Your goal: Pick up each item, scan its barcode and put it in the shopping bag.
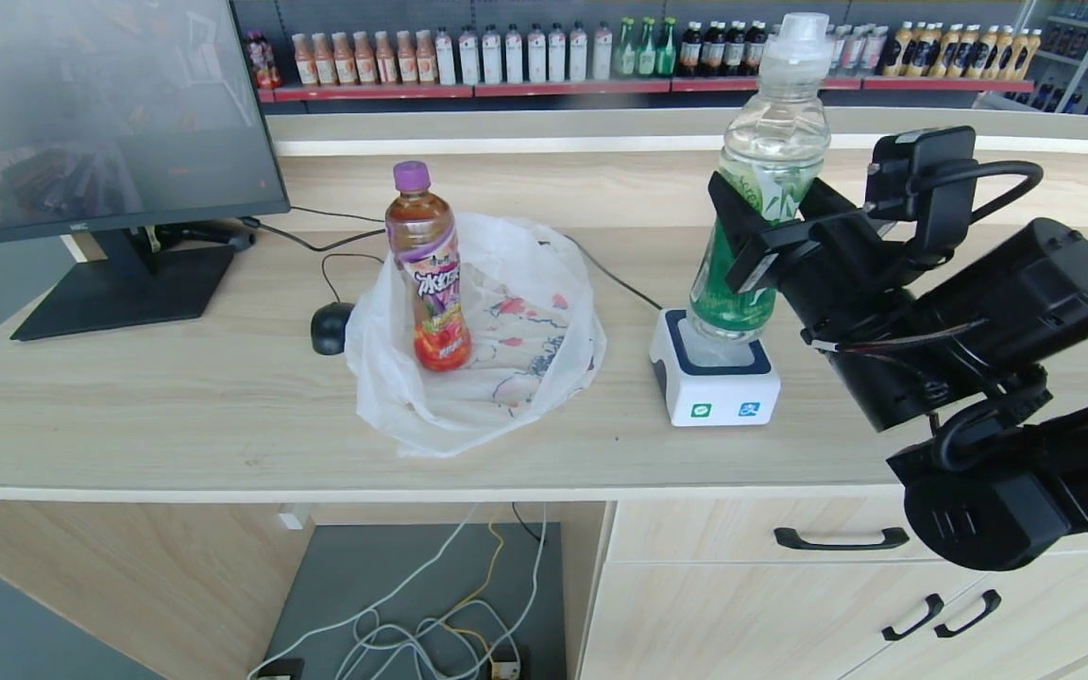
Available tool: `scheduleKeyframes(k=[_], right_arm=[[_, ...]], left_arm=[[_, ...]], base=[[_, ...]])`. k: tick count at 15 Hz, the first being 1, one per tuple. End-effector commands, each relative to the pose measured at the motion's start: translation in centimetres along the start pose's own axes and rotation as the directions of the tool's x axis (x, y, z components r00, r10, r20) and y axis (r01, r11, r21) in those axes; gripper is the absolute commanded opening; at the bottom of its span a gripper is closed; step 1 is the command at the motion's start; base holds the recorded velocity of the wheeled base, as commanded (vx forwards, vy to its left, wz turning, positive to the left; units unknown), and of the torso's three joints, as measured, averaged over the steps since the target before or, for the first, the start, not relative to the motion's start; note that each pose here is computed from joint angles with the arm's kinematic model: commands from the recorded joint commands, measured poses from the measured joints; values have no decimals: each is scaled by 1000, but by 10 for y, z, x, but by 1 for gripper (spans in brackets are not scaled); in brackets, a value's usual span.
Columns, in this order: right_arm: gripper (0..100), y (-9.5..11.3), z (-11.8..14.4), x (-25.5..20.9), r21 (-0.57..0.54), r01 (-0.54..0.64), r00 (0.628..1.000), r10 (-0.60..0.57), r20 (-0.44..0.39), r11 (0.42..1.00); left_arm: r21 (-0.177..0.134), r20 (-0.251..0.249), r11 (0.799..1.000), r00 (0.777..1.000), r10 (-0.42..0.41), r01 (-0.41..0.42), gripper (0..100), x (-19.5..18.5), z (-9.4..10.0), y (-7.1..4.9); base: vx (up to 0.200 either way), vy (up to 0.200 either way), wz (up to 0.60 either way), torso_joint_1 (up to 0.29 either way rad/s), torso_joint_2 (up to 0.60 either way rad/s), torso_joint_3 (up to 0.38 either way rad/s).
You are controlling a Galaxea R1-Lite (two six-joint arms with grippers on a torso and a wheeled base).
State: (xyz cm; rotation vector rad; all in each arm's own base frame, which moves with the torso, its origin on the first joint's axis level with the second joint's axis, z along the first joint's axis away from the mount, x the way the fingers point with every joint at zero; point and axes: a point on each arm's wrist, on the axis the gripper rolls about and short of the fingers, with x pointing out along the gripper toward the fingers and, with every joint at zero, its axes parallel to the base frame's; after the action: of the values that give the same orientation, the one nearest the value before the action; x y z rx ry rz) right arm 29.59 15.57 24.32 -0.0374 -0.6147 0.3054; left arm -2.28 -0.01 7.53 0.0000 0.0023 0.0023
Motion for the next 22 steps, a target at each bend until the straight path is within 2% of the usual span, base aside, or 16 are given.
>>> scheduleKeyframes(k=[1, 3, 12, 20, 22], right_arm=[[0, -13, -2, 3, -23, 34, 999, -34, 5, 999], [0, -22, -4, 3, -36, 55, 999, -55, 0, 998], [0, -21, -9, 2, -21, 51, 999, -52, -17, 998], [0, -20, -3, 1, -17, 49, 999, -49, -4, 999], [0, -6, -1, -1, 27, 29, 1000, -29, -8, 999]], left_arm=[[0, 2, 1000, 1000, 1, -1, 100, 0, 0, 0], [0, 2, 1000, 1000, 1, -1, 100, 0, 0, 0], [5, 1, 1000, 1000, -1, 1, 100, 0, 0, 0], [6, 1, 1000, 1000, -1, 1, 100, 0, 0, 0], [5, 1, 1000, 1000, -1, 1, 100, 0, 0, 0]], base=[[0, 200, 0, -2, -2, 2], [0, 200, 0, 2, 0, 2], [0, 200, 0, 3, 3, 2], [0, 0, 0, 0, 0, 0], [0, 0, 0, 0, 0, 0]])
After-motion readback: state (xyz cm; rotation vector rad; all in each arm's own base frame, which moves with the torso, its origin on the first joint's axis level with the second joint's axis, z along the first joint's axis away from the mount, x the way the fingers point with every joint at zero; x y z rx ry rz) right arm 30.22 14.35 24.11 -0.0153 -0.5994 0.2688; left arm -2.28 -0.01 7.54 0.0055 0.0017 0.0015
